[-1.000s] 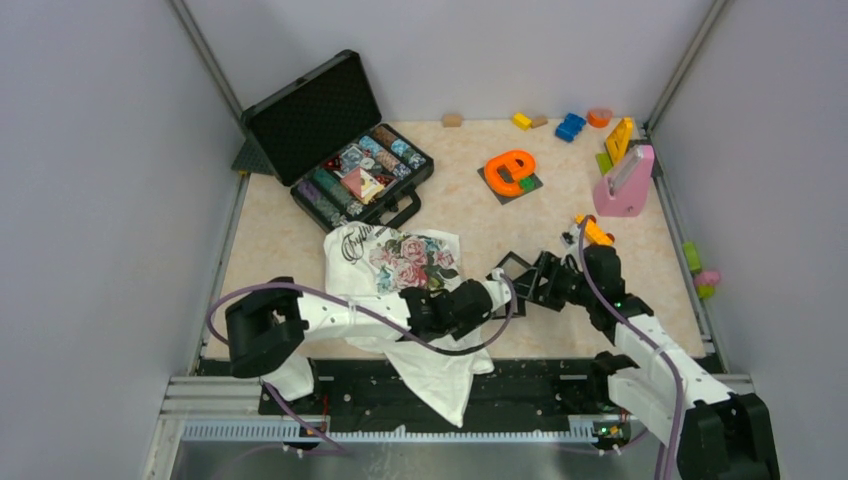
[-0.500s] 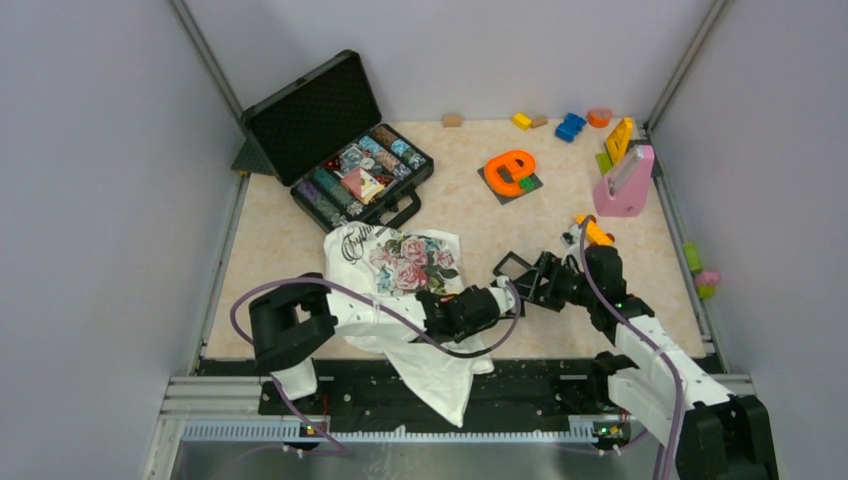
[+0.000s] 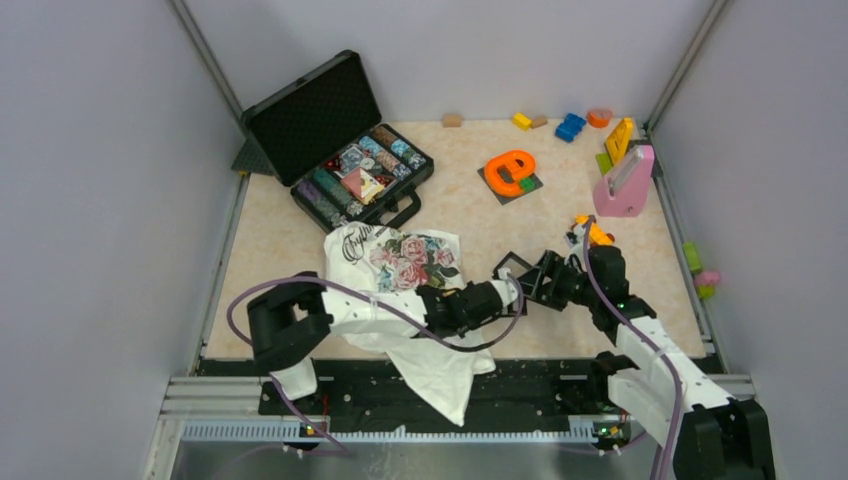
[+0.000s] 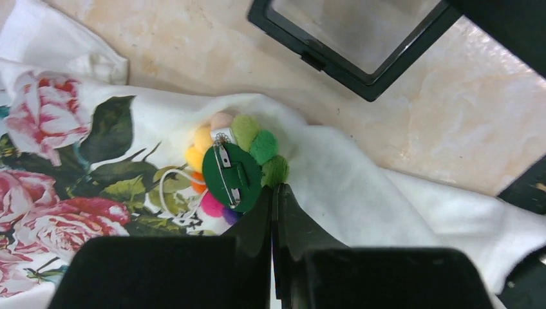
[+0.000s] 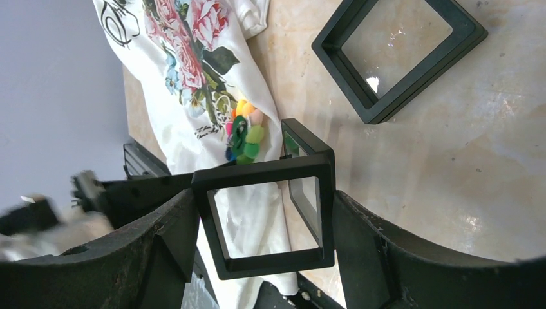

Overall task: Remove the brooch from the garment
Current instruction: Pick up the brooch from the center of the board, then place the brooch in the brooch box.

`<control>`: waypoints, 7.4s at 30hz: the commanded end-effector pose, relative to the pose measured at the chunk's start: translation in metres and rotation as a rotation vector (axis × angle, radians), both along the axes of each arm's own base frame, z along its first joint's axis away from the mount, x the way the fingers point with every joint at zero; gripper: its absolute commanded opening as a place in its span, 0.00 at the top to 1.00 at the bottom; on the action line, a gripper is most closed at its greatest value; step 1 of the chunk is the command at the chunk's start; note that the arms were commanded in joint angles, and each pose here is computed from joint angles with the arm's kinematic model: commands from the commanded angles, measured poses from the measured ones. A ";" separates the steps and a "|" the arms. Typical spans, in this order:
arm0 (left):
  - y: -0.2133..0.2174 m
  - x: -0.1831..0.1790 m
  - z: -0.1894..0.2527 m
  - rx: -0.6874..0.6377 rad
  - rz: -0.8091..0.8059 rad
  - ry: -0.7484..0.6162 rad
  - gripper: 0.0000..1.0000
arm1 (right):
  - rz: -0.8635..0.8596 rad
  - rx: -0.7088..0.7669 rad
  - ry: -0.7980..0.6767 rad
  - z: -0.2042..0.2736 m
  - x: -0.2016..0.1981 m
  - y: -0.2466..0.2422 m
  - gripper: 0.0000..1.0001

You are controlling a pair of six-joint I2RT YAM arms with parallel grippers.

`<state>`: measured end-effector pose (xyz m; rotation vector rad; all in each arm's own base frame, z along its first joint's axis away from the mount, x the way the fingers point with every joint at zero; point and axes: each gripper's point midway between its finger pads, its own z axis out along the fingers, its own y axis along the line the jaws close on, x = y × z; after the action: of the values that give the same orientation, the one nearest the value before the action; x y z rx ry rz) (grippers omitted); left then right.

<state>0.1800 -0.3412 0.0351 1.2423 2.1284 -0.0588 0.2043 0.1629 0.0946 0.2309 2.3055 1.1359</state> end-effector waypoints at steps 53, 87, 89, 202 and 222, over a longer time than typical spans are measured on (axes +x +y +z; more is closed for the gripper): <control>0.053 0.044 0.024 -0.513 0.370 0.373 0.32 | 0.031 0.047 -0.060 0.020 -0.001 0.006 0.42; 0.022 0.025 0.000 -0.174 0.234 0.189 0.16 | 0.042 0.053 -0.057 0.019 -0.003 0.007 0.44; 0.020 0.024 -0.004 -0.166 0.225 0.203 0.18 | 0.040 0.051 -0.057 0.018 -0.002 0.007 0.44; -0.034 0.065 0.038 -0.628 0.176 0.539 0.61 | -0.010 0.230 -0.068 -0.022 0.064 0.012 0.53; -0.061 0.068 0.033 -0.654 0.117 0.610 0.80 | -0.011 0.224 -0.063 -0.023 0.063 0.011 0.53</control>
<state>0.2372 -0.3788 0.0468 0.7262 2.4599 -1.0162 0.2543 0.1747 0.0537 0.3705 2.1949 1.3944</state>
